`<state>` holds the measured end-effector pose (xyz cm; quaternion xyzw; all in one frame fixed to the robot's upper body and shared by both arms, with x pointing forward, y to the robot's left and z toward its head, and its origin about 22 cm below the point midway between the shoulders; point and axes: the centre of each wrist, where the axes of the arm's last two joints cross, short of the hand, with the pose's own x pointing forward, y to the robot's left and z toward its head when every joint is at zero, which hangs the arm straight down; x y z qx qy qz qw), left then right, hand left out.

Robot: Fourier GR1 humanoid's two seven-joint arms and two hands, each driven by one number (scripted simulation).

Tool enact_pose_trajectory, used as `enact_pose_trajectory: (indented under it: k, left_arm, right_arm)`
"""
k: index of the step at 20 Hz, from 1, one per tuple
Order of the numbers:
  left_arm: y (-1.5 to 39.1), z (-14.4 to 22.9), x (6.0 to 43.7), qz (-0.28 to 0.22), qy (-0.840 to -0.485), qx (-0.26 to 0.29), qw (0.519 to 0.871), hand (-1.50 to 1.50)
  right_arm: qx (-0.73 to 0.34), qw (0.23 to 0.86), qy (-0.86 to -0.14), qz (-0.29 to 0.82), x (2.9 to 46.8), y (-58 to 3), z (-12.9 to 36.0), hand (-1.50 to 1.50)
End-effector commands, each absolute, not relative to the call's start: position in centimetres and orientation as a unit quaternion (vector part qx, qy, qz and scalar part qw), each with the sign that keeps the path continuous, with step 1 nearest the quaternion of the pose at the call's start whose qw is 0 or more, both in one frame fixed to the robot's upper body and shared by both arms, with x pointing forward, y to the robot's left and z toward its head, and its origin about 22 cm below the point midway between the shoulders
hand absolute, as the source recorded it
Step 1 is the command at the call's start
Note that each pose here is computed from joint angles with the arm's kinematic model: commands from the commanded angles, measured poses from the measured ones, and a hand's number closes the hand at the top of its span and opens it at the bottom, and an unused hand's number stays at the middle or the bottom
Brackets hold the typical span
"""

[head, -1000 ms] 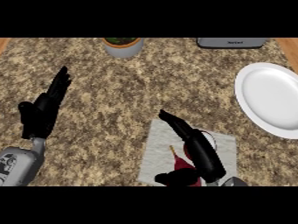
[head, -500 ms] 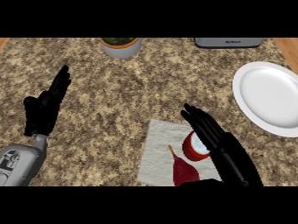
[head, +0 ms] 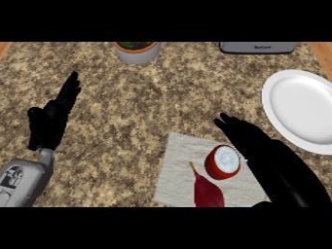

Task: Pick the can from the placemat and place it in the plate

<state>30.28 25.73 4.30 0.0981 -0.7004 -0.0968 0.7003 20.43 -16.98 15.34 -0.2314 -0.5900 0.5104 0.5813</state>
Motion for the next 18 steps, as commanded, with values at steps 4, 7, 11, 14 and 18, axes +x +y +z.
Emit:
enact_pose_trajectory:
  k: [4, 7, 11, 14, 18]
  left_arm:
    - [25.0, 3.6, 31.0, -0.103, -0.696, 0.102, 0.703, 0.00]
    - [26.5, 2.5, 29.6, -0.098, -0.701, 0.105, 0.699, 0.00]
    - [24.5, 2.8, 30.0, -0.096, -0.702, 0.095, 0.699, 0.00]
    - [26.6, 5.3, 30.4, -0.103, -0.699, 0.096, 0.701, 0.00]
    - [23.8, 4.9, 30.2, -0.097, -0.704, 0.093, 0.697, 0.00]
  right_arm:
    - [-0.233, 0.614, -0.523, 0.543, 23.2, -16.6, 17.0, -1.50]
    - [-0.230, 0.624, -0.513, 0.543, 21.6, -17.2, 15.0, -1.50]
    - [-0.232, 0.620, -0.494, 0.563, 24.2, -15.1, 14.9, -1.50]
    - [-0.239, 0.621, -0.461, 0.587, 23.5, -14.5, 11.9, -1.50]
    - [-0.240, 0.621, -0.457, 0.590, 22.7, -14.8, 10.4, -1.50]
